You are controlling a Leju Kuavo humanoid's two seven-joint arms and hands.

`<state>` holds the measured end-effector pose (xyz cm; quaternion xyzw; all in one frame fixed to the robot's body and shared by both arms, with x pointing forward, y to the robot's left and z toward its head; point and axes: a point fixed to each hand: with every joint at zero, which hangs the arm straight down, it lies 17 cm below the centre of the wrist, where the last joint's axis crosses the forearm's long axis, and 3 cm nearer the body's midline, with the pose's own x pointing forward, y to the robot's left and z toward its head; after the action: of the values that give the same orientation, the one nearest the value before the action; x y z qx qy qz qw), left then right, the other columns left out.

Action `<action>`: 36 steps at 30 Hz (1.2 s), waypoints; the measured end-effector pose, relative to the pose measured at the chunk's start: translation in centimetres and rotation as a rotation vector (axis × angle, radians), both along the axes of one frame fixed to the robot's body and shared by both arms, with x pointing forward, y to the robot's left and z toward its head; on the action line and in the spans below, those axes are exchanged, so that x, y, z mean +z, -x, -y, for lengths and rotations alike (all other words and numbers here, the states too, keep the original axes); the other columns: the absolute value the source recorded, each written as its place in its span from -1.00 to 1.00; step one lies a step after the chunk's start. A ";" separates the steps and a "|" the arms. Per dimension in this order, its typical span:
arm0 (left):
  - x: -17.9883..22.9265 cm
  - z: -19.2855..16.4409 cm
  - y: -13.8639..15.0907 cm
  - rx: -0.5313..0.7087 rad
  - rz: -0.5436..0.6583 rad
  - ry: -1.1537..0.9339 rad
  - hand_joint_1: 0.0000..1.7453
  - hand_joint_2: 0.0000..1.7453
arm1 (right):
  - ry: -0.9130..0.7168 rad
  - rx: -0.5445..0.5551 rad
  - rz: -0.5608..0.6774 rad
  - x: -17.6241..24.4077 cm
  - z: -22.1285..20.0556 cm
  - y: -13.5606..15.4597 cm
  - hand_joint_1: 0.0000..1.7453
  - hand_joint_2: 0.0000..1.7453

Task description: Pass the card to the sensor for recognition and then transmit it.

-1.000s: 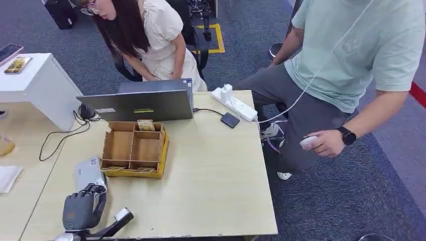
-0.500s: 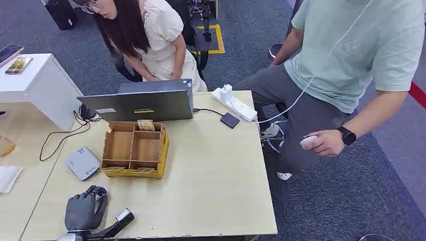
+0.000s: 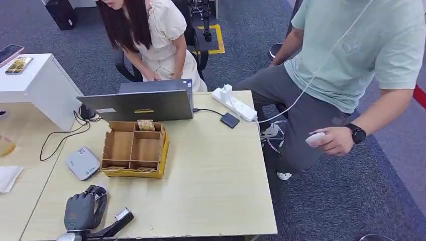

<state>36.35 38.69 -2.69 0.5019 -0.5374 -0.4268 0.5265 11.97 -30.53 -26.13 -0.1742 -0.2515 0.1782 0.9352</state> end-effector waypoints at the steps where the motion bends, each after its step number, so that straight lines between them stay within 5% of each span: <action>1: 0.0 0.0 0.0 -0.001 0.000 0.000 1.00 1.00 | 0.000 0.000 0.000 0.0 0.0 0.0 -1.00 1.00; 13: 1.0 -0.2 -0.1 -0.030 0.047 0.034 1.00 1.00 | 0.002 -0.003 0.000 0.0 0.1 0.0 -1.00 1.00; 22: 6.7 -6.5 -1.4 0.082 0.196 0.041 1.00 1.00 | 0.005 -0.003 -0.005 0.0 0.2 0.1 -1.00 1.00; 36: 10.1 -7.8 -2.3 0.062 0.261 -0.009 1.00 1.00 | 0.000 -0.011 -0.002 0.0 0.1 0.0 -1.00 1.00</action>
<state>38.67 46.53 7.46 0.5720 -0.5835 -0.3437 0.4629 12.01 -30.63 -26.14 -0.1755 -0.2497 0.1732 0.9364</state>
